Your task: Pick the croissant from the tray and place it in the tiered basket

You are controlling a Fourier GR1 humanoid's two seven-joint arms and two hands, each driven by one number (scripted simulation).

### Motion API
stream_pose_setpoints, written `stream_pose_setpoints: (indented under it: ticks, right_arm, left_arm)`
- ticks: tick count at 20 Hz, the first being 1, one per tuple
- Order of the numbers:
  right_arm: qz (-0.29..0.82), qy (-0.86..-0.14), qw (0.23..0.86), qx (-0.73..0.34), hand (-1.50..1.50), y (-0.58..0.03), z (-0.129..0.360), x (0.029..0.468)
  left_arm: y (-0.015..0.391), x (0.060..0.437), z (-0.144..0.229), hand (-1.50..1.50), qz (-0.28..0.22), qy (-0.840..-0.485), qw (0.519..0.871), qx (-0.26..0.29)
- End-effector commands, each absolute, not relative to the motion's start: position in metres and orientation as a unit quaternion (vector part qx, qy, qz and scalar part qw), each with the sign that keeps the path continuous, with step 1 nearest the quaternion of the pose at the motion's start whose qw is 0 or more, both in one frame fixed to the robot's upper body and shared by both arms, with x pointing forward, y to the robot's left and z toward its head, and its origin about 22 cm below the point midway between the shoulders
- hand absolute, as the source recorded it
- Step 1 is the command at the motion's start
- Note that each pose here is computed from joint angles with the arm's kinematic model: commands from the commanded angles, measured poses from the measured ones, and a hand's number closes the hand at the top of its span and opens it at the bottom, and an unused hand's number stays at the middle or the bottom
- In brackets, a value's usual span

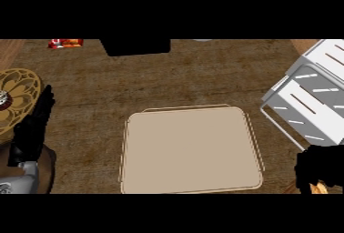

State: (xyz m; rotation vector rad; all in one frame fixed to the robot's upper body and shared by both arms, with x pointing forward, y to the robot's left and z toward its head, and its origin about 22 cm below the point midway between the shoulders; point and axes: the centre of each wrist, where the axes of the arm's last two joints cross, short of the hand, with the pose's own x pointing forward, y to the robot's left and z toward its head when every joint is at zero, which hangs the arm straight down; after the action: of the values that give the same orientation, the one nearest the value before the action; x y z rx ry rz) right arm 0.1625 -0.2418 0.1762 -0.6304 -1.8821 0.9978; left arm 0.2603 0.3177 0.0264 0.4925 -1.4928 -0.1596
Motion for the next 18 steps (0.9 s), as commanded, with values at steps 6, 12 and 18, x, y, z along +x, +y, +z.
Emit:
stream_pose_setpoints:
  ticks: [6, 12, 18]
  right_arm:
    - [0.364, -0.782, 0.455, -0.220, 1.50, -0.329, 0.233, 0.164]
    - [0.404, -0.756, 0.419, -0.299, 1.50, -0.392, 0.234, 0.164]
    - [0.421, -0.698, 0.373, -0.443, 1.50, -0.416, 0.258, 0.198]
  left_arm:
    - [0.301, 0.265, 0.038, 0.00, -0.091, -0.680, 0.699, 0.204]
    - [0.293, 0.269, 0.034, 0.00, -0.096, -0.686, 0.693, 0.200]
    - [0.288, 0.277, 0.031, 0.00, -0.107, -0.694, 0.687, 0.189]
